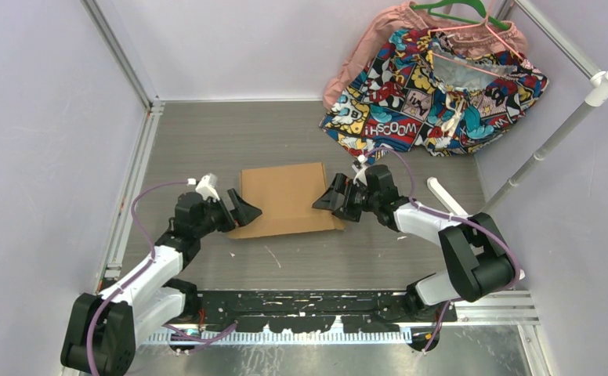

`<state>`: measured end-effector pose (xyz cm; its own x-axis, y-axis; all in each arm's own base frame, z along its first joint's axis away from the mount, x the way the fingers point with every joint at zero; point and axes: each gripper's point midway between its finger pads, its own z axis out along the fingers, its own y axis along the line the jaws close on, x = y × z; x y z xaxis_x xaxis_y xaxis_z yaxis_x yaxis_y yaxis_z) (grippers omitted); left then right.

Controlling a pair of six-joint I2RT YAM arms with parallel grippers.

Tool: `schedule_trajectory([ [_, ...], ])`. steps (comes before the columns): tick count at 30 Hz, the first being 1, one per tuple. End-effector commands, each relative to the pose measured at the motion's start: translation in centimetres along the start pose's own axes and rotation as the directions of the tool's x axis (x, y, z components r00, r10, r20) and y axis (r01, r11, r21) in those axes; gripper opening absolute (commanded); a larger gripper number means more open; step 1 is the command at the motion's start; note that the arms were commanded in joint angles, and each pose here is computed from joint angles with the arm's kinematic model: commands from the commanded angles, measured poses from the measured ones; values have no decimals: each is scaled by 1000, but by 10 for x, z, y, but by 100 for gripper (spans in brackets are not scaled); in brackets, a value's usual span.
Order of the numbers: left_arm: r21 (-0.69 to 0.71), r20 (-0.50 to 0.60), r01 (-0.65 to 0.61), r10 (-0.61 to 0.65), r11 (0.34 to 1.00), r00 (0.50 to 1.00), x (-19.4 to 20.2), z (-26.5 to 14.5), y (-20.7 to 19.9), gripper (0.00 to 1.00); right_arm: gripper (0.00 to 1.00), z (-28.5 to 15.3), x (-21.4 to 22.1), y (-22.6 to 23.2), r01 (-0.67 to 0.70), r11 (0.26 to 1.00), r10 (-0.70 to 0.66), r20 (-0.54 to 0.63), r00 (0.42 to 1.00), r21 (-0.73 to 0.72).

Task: Fold the paper box
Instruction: Close the paper box at the center of the board.

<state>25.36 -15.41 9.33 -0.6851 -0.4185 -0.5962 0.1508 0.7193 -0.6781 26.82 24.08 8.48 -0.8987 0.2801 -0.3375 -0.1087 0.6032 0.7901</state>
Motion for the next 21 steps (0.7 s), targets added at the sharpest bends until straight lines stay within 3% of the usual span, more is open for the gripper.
schedule_trajectory([
  [1,35,-4,4,-4,999,1000,0,-1,-6,100,100,-4,-7,12,22,999,-20,30,999,-45],
  [21,51,-13,16,-16,999,1000,8,-9,-7,100,100,-5,-8,15,26,998,-24,30,999,-54],
])
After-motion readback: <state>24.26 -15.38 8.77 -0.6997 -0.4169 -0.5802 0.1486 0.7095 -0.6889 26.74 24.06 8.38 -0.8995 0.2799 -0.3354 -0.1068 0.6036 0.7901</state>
